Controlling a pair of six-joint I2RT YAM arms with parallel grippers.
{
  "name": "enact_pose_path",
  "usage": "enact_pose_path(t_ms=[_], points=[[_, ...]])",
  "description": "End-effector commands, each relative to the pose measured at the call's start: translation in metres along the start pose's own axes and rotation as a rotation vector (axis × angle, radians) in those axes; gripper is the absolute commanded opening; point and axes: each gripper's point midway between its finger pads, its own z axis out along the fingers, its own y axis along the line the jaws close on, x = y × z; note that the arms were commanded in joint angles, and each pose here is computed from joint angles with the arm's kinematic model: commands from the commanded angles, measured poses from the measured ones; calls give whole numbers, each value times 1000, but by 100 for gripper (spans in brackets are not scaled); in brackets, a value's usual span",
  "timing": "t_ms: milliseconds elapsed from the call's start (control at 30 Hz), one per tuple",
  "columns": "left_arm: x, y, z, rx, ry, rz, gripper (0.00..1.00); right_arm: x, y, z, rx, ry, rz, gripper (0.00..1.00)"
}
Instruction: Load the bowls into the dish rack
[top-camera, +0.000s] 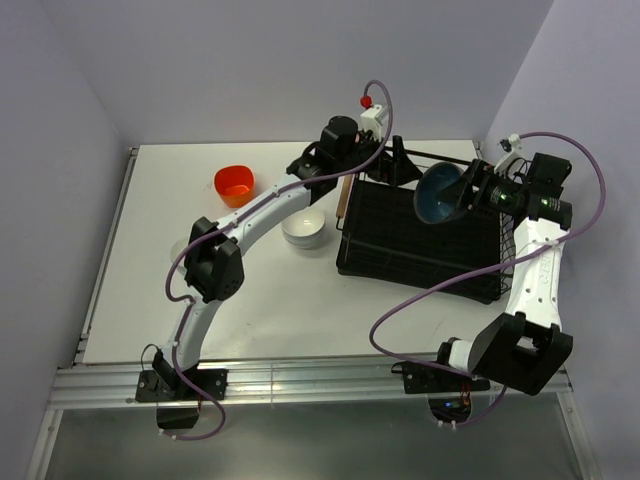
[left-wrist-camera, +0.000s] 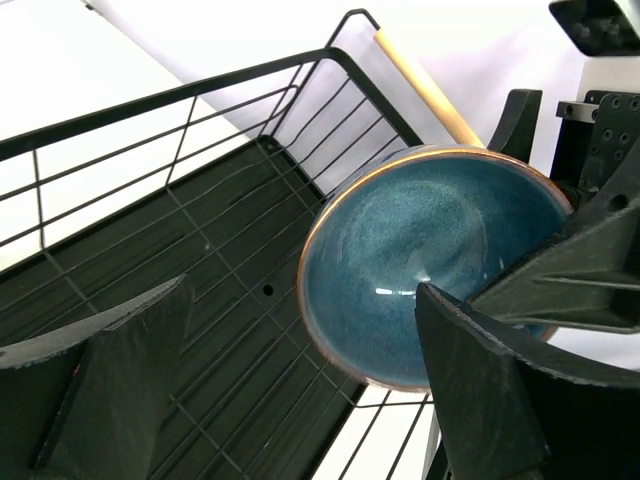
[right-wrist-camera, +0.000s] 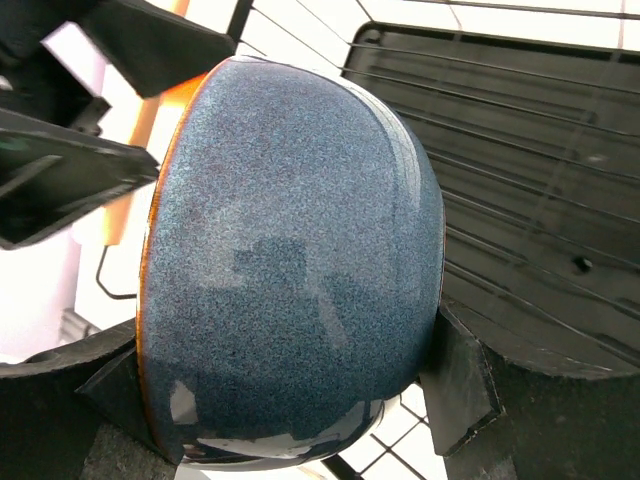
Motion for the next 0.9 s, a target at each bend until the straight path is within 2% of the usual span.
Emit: enact_pose_path(t_ms=[0, 367, 867], points=[[-55, -36, -29, 31, -103, 67, 99, -26, 1, -8, 26, -71, -115, 0], [-84, -48, -62, 35, -137, 48, 99, -16, -52, 0, 194, -12, -94, 0], [-102, -39, -89, 3, -152, 26, 99, -22, -102, -1, 417, 12, -87, 0]])
